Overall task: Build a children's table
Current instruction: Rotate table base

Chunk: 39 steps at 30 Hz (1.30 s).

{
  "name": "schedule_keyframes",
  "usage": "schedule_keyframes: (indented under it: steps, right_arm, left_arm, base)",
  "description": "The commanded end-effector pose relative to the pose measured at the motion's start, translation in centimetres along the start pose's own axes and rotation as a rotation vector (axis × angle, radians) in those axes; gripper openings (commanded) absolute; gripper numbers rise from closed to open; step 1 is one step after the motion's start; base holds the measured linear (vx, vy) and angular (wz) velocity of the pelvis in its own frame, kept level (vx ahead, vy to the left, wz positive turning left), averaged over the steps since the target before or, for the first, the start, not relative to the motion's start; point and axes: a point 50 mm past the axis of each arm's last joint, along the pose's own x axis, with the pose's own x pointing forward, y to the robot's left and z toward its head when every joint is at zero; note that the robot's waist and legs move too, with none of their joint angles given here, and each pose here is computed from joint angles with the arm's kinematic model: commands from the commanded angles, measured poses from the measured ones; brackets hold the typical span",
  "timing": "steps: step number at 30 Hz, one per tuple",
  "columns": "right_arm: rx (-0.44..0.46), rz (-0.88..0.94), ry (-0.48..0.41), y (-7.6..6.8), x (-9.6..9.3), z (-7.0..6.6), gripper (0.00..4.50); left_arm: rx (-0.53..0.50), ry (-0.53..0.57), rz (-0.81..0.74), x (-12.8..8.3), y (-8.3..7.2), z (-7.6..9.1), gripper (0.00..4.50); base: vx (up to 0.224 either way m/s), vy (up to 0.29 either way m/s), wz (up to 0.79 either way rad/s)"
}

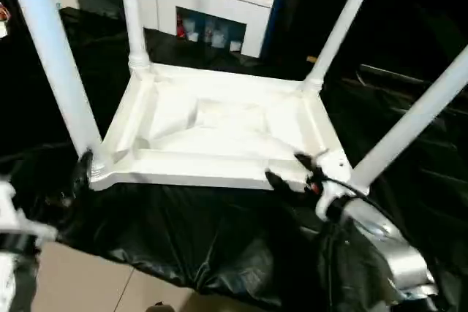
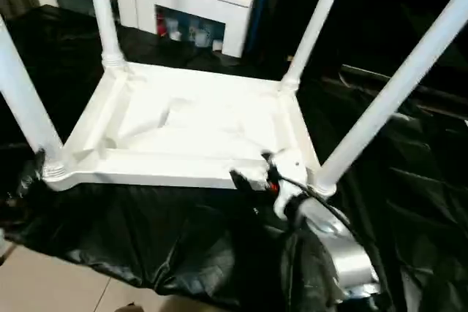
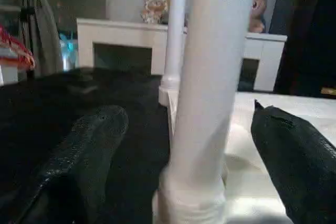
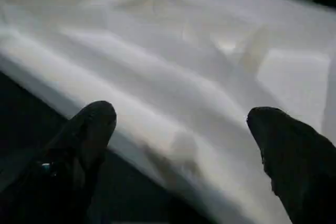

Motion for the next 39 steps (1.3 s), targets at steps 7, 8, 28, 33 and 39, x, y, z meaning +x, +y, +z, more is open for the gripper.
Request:
schedule_keyframes:
  steps: [7,8,28,33,39]
  right_arm:
    - [-0.061,0.053,0.175,-0.8,-2.4,-0.4,4.50]
    - [-0.058,0.066,0.200,-0.8,-2.6,-0.5,4.50]
    - [-0.077,-0.059,0.230,-2.4,0.2,-0.6,4.50]
    - [-0.060,-0.070,0.095,-2.3,3.3,1.0,4.50]
    - [-0.047,-0.009,0.039,-0.9,5.6,1.4,4.50]
  left_arm:
    - [-0.038,0.041,-0.090,2.8,-0.1,-0.9,4.46]
    - [-0.039,0.042,-0.103,3.4,-0.1,-1.1,4.46]
    - [-0.310,0.118,-0.531,5.8,-1.4,-0.8,4.46]
    - [-0.400,0.151,-0.711,4.2,-2.5,0.2,4.46]
    - [-0.454,0.166,-0.867,3.5,-4.4,1.3,4.46]
  base:
    - [0.000,0.000,0.00]
    - [0.000,0.000,0.00]
    - [0.000,0.000,0.00]
    - [0.000,0.000,0.00]
    - [0.000,0.000,0.00]
